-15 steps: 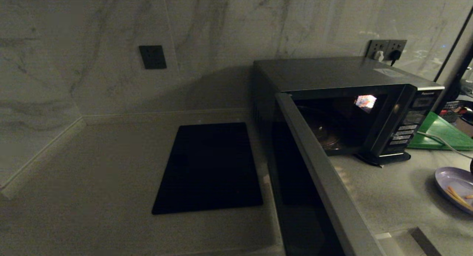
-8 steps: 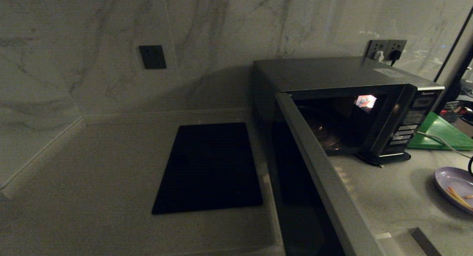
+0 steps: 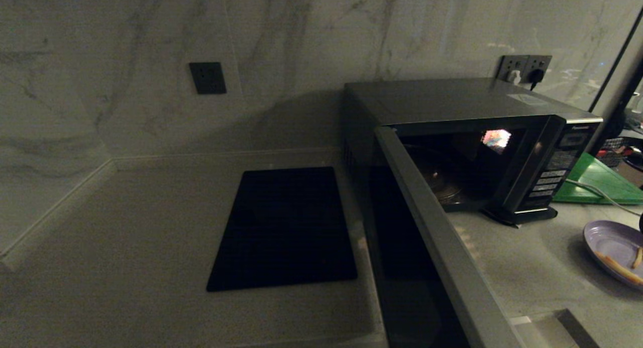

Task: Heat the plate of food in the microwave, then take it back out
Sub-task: Put the plate in the microwave oven

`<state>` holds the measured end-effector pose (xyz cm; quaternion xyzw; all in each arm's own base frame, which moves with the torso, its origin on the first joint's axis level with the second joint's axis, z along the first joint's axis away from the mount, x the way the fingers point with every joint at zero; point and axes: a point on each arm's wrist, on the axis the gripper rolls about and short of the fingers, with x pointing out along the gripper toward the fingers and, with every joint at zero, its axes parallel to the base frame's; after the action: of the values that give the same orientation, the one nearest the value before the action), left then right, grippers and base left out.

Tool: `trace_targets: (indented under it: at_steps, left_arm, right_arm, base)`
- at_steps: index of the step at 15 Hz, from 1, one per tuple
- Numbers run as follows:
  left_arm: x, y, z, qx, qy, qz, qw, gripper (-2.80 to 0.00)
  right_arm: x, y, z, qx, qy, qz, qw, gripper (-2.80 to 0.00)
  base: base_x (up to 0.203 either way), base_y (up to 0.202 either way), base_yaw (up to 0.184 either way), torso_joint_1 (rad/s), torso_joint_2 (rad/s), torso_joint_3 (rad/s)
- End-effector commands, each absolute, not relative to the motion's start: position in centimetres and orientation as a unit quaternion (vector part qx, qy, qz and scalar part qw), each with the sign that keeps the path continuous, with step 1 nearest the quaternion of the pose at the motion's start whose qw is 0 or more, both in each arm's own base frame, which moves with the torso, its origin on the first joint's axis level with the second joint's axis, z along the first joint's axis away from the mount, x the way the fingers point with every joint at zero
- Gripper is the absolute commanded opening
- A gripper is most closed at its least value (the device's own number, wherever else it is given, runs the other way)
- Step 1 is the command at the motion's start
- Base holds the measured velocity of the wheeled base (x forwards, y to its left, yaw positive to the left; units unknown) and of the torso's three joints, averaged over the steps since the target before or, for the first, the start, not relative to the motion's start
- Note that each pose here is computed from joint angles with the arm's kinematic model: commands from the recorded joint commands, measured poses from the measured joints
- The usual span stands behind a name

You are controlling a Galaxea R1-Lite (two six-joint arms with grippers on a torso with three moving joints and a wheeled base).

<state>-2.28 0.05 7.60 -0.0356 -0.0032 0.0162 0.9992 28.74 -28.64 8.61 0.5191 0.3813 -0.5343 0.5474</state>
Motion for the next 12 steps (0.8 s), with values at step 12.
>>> trace_targets:
  at_steps: [12]
  left_arm:
    - [-2.3,0.1,7.6,-0.036,-0.003,0.017,0.999,-2.80]
  right_arm:
    - [28.0,-28.4,10.7,0.522,0.362,-0.536,0.556,-2.80]
  base:
    - [0.000,0.000,0.000,0.000,0.00,0.000]
